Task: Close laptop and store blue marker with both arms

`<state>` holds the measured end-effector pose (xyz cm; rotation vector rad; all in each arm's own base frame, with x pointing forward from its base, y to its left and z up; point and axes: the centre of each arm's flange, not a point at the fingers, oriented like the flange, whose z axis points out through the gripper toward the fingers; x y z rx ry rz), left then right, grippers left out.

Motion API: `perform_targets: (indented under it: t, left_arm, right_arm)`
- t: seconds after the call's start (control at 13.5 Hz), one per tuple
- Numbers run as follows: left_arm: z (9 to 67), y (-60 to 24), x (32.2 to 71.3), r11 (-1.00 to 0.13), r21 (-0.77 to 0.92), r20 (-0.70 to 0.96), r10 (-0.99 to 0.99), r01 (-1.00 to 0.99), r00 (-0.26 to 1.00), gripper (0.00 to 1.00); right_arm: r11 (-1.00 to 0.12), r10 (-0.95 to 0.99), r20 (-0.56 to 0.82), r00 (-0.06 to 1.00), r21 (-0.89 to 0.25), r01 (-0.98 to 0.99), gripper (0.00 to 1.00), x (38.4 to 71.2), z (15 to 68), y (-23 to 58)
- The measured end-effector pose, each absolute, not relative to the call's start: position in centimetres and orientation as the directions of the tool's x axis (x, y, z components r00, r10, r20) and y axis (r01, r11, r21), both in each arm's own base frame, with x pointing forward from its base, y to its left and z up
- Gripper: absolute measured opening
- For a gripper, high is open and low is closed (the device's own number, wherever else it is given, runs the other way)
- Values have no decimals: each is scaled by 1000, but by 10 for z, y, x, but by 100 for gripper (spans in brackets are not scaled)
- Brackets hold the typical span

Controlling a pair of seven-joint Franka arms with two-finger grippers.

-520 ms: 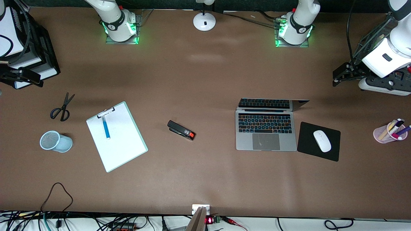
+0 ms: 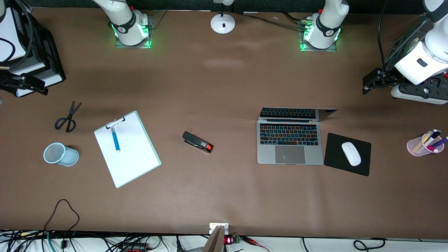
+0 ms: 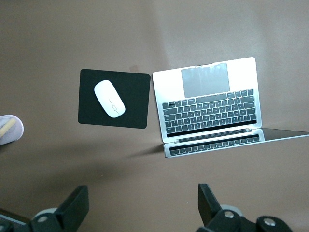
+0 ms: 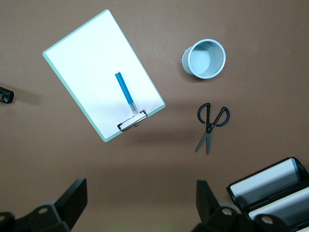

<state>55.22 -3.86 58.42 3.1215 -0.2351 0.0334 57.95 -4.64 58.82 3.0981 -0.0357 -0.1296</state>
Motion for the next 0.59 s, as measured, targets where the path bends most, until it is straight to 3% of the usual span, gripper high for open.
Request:
perform_targets:
  t: [0.3,0.59]
  left_arm:
    - [581,-39,553,-989,11,9,-150,-150,989,100]
    - [577,-39,554,-989,13,-20,-150,-149,989,100]
  right_arm:
    - [-999,-6,-129,992,33,-2,100,598,549,-35]
    - [-999,5,-98,995,36,8,100,637,485,-31]
